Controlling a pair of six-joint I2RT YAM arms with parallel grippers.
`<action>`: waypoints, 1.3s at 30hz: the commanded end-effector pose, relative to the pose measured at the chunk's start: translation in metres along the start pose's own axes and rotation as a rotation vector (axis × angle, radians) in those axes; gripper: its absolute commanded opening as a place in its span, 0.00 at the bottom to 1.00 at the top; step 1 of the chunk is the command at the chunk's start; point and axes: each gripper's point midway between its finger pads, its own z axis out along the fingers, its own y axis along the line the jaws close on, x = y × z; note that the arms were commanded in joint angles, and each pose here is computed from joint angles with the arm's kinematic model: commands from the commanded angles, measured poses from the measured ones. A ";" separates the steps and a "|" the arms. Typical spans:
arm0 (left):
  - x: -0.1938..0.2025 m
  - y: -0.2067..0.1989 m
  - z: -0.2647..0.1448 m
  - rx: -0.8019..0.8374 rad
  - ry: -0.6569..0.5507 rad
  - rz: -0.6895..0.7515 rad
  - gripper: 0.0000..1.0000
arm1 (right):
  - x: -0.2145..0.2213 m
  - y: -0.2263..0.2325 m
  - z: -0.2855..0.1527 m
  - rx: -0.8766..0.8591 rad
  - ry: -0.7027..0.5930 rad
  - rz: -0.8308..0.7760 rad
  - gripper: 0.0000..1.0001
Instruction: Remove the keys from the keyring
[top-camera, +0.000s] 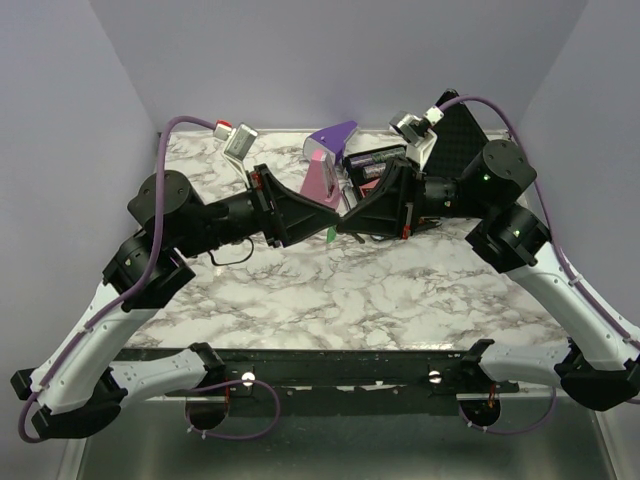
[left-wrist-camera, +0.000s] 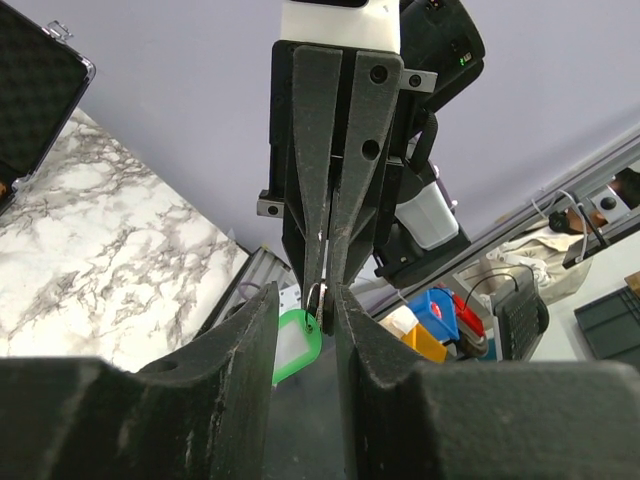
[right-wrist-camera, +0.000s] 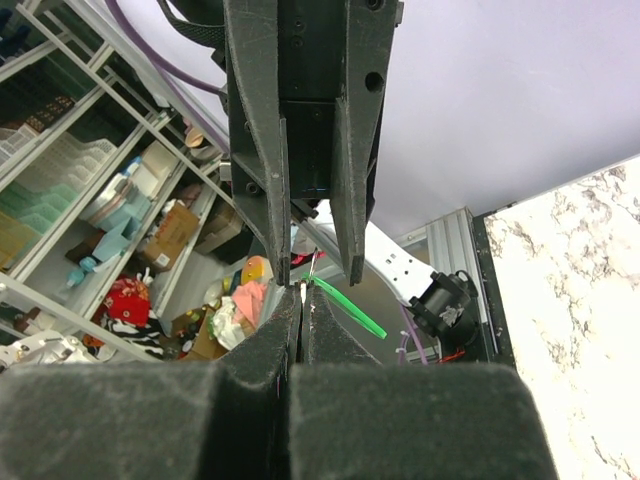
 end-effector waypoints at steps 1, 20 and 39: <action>-0.007 -0.012 -0.009 0.033 -0.023 0.020 0.35 | -0.004 0.006 -0.001 -0.008 -0.031 -0.027 0.01; -0.004 -0.010 -0.012 0.012 -0.017 0.011 0.04 | -0.003 0.008 -0.001 -0.025 -0.028 -0.020 0.01; 0.001 0.001 -0.017 -0.126 0.174 0.162 0.00 | 0.022 -0.003 0.000 -0.018 0.130 0.009 0.01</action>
